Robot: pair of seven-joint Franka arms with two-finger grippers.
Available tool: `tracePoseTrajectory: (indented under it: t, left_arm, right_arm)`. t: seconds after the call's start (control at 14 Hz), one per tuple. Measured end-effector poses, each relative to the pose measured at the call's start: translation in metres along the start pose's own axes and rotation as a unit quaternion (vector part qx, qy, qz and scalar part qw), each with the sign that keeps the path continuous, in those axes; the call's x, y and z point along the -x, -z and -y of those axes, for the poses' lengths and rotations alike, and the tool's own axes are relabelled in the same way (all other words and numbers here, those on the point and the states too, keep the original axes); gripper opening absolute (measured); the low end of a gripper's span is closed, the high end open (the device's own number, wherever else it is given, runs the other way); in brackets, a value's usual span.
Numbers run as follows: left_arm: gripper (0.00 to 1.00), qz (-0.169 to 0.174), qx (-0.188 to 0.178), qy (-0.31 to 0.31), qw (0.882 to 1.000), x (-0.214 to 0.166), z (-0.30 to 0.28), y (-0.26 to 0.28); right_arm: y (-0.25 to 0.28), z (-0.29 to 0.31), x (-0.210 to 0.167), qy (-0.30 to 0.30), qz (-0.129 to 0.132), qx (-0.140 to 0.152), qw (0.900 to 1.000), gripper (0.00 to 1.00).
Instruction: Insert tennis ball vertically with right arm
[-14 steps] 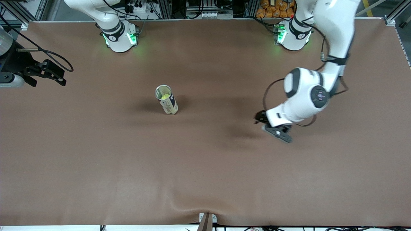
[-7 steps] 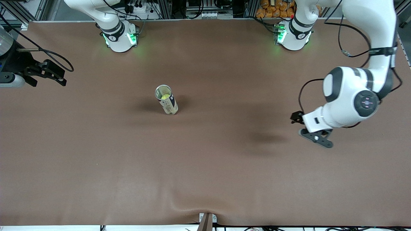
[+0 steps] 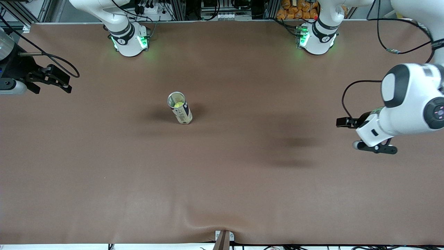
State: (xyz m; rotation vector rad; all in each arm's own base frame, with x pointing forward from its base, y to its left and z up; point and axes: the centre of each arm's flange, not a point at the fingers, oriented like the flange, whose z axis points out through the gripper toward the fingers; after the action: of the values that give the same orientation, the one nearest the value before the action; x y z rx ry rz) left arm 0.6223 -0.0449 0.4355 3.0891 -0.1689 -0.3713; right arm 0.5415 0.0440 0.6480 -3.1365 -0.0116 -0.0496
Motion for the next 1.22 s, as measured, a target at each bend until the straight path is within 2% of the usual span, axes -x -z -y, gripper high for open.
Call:
tracePoseTrajectory:
  t: [0.29, 0.57, 0.72, 1.0, 1.22]
  left_arm:
    - [1.0, -0.002, -0.002, 0.028, 1.0, 0.018, 0.021, 0.059]
    - [1.0, -0.024, -0.002, 0.045, 0.999, 0.038, 0.015, 0.099]
    - [1.0, -0.03, -0.001, 0.039, 0.999, 0.05, 0.022, 0.112]
    - [1.0, -0.021, 0.007, 0.042, 0.999, 0.073, 0.046, 0.129]
    - [1.0, -0.034, -0.013, 0.033, 0.999, 0.091, 0.04, 0.15]
  right_arm:
    - [0.0, 0.0, 0.0, 0.0, 0.0, 0.0, 1.0, 1.0]
    - [0.0, -0.001, 0.0, -0.001, 0.0, 0.0, 1.0, 1.0]
    - [0.0, -0.001, 0.0, -0.001, 0.0, 0.0, 1.0, 1.0]
    - [0.0, -0.002, 0.0, -0.002, 0.0, 0.0, 1.0, 1.0]
    - [0.0, -0.002, 0.0, -0.002, 0.0, 0.0, 1.0, 1.0]
